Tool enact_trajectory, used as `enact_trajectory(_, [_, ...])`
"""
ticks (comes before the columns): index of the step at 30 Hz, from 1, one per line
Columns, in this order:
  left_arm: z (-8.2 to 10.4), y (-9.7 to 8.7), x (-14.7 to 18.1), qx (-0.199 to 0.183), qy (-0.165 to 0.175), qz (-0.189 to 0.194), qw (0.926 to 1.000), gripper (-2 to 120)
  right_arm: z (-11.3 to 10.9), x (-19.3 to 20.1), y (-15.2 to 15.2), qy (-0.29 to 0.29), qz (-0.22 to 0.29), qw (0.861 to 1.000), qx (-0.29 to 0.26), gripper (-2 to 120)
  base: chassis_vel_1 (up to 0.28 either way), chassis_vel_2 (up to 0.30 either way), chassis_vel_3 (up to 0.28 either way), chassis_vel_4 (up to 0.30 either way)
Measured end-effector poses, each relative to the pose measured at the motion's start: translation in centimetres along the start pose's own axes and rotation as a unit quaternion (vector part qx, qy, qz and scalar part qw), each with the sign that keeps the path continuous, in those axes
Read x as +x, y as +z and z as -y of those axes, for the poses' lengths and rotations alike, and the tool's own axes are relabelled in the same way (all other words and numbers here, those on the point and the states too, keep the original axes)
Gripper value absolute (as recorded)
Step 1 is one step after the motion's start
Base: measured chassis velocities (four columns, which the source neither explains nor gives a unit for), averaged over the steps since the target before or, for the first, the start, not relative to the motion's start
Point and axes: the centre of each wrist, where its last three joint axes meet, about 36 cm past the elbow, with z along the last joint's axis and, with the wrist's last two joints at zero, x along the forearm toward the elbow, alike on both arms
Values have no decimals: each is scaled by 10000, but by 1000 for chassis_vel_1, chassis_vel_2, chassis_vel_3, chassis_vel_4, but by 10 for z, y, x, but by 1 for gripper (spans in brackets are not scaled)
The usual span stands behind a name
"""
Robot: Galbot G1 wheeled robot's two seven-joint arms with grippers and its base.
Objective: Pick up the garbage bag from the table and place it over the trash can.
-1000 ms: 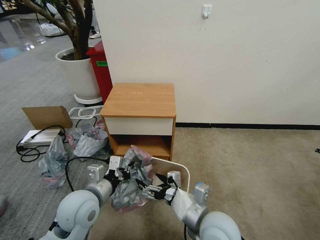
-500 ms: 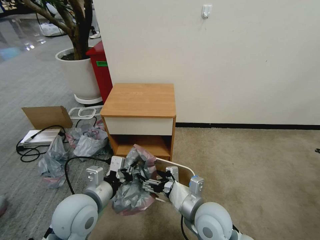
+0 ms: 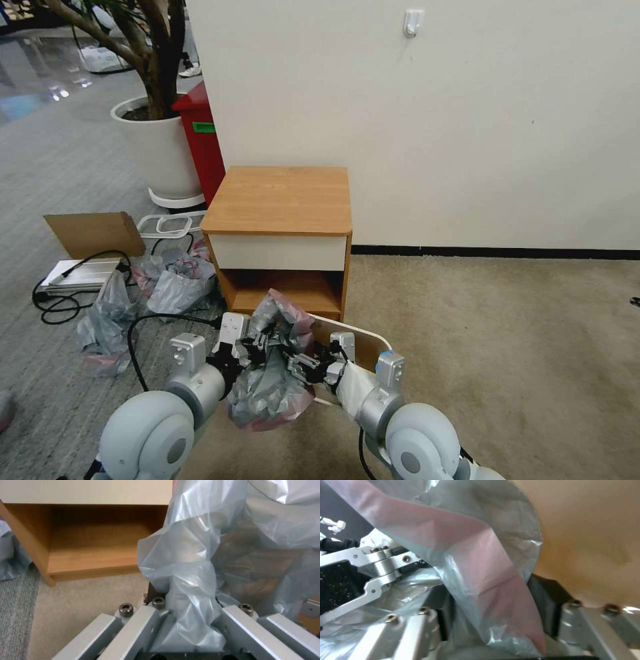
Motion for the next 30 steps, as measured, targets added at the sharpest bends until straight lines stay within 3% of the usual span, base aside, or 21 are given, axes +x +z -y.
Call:
enact_trajectory(2, [0,0,0,0,0,1,10000,5,0,0,0,8,7,10000,11,47,0,0,0,0])
enact_trajectory(4, [-1,0,-1,1,-6,1,10000,5,1,1,2,22,16,10000,23,33,0,0,0,0])
enact_trajectory(6, [-1,0,-1,2,-9,-1,10000,5,1,1,2,25,16,10000,25,33,0,0,0,0])
enact_trajectory(8, [-3,0,-3,8,-42,4,10000,5,1,1,3,34,26,10000,32,19,0,0,0,0])
enact_trajectory(10, [-3,0,-3,9,-47,6,10000,5,1,1,3,38,27,10000,33,18,0,0,0,0])
enact_trajectory(14, [-7,-1,-4,19,-106,20,9999,5,1,2,5,53,52,9999,70,0,0,0,0,0])
enact_trajectory(30, [-24,3,-18,54,-338,-76,9994,5,-9,22,-14,-184,438,9985,289,0,0,0,0,0])
